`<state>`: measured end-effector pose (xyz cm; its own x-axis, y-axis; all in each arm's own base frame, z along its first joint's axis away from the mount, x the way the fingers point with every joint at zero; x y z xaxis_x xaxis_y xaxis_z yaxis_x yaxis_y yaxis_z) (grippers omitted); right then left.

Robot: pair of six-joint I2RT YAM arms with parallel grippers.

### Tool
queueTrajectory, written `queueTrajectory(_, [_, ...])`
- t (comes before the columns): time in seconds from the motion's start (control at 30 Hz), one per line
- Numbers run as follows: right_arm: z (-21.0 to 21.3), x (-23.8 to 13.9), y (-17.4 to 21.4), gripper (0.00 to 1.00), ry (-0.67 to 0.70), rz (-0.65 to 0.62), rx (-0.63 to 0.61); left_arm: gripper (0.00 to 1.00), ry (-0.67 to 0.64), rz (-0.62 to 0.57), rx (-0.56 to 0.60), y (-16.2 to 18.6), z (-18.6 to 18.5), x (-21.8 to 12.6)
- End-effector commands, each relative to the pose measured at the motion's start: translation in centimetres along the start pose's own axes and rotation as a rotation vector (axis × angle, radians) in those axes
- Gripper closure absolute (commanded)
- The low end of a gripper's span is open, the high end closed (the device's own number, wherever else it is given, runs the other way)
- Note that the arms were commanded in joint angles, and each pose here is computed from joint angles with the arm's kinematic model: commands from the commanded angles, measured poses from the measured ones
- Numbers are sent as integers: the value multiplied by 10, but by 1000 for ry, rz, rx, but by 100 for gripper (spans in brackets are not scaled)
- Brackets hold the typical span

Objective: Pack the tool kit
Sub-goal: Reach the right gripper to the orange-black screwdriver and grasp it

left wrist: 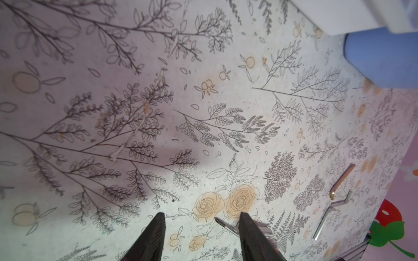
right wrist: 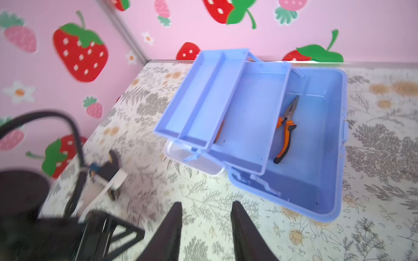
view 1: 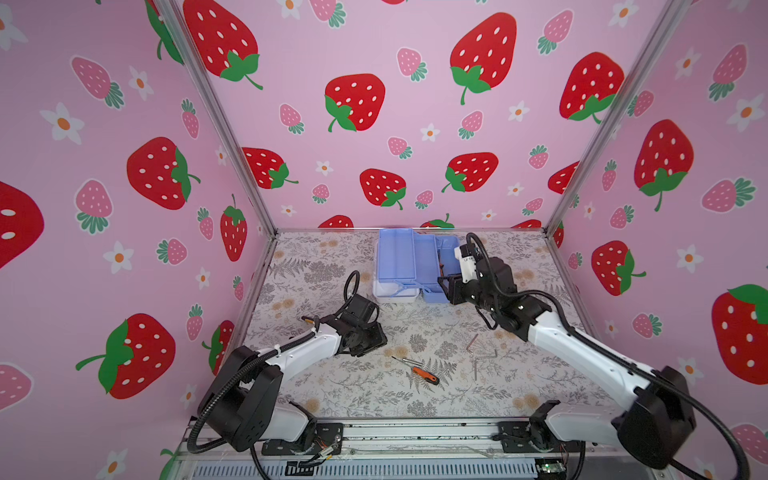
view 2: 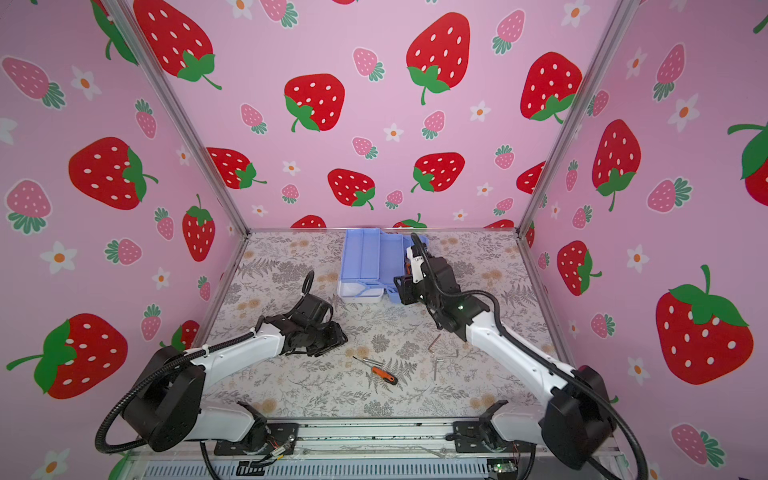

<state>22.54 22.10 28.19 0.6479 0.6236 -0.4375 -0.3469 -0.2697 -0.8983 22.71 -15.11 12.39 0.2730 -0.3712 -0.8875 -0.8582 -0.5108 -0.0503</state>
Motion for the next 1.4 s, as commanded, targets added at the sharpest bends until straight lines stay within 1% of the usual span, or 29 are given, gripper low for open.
queueTrajectory(0.0, [12, -7, 57, 57, 59, 171, -195, 45, -37, -27, 14, -10, -11, -8])
queueTrajectory(0.03, [19, -10, 67, 56, 32, 195, -213, 45, -28, -34, 23, -12, -16, -11])
queueTrajectory(0.1, [31, -15, 89, 49, -7, 246, -254, 45, -8, -45, 45, -15, -24, -17])
queueTrajectory(0.13, [37, -17, 99, 49, -21, 266, -278, 45, -20, -77, 47, -19, -25, -19])
queueTrajectory(0.17, [44, -18, 109, 44, -38, 285, -298, 45, -24, -85, 46, -21, -26, -21])
queueTrajectory(0.23, [55, -17, 121, 42, -84, 319, -313, 45, -20, -79, 29, -21, -27, -21])
queueTrajectory(0.3, [67, -15, 133, 42, -135, 354, -326, 45, -2, -71, 22, -20, -27, -19])
queueTrajectory(0.37, [77, -13, 144, 44, -170, 374, -352, 45, -15, -71, 14, -20, -23, -15])
queueTrajectory(0.5, [94, -6, 158, 47, -226, 429, -384, 45, -19, -58, -6, -18, -19, -11])
queueTrajectory(0.6, [106, -3, 168, 47, -273, 441, -398, 45, -33, -62, -3, -18, -16, -10])
queueTrajectory(0.7, [113, 3, 179, 47, -295, 496, -413, 45, -25, -55, -11, -18, -17, -9])
queueTrajectory(0.73, [116, 4, 182, 52, -305, 504, -420, 45, -25, -55, -9, -19, -16, -9])
queueTrajectory(0.77, [118, 5, 187, 54, -313, 517, -433, 45, -28, -54, -6, -19, -16, -8])
queueTrajectory(0.9, [120, 8, 200, 58, -306, 563, -461, 45, -38, -51, -14, -20, -14, -6])
queueTrajectory(0.93, [120, 9, 201, 60, -304, 573, -460, 45, -26, -33, -11, -18, -15, -6])
queueTrajectory(1.0, [121, 10, 204, 69, -313, 572, -456, 45, -31, -31, -8, -18, -15, -4])
queueTrajectory(1.03, [122, 11, 205, 72, -317, 570, -455, 45, -37, -32, -10, -19, -14, -3])
queueTrajectory(1.13, [123, 14, 208, 72, -304, 597, -456, 45, -25, -16, -25, -18, -14, 0])
queueTrajectory(1.2, [124, 17, 213, 68, -295, 623, -467, 45, -18, -14, -21, -18, -15, 1])
queueTrajectory(1.23, [124, 18, 215, 68, -293, 628, -467, 45, -21, -20, -20, -19, -15, 1])
queueTrajectory(1.27, [125, 20, 217, 71, -296, 632, -465, 45, -27, -21, -21, -19, -14, 2])
queueTrajectory(1.37, [129, 22, 218, 84, -315, 635, -455, 45, -15, -2, -27, -18, -15, 3])
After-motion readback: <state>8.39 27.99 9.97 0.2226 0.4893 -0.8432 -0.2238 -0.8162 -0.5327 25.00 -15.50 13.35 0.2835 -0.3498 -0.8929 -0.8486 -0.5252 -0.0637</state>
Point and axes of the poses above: each gripper's point midway between its finger pads, its own x axis out along the fingers, its own z axis along the line the jaws close on, y = z × x, the point moved 9 cm from there along -x, back along the fingers, and after that the axes turned 13 degrees about -x, right-handed, at the moved point
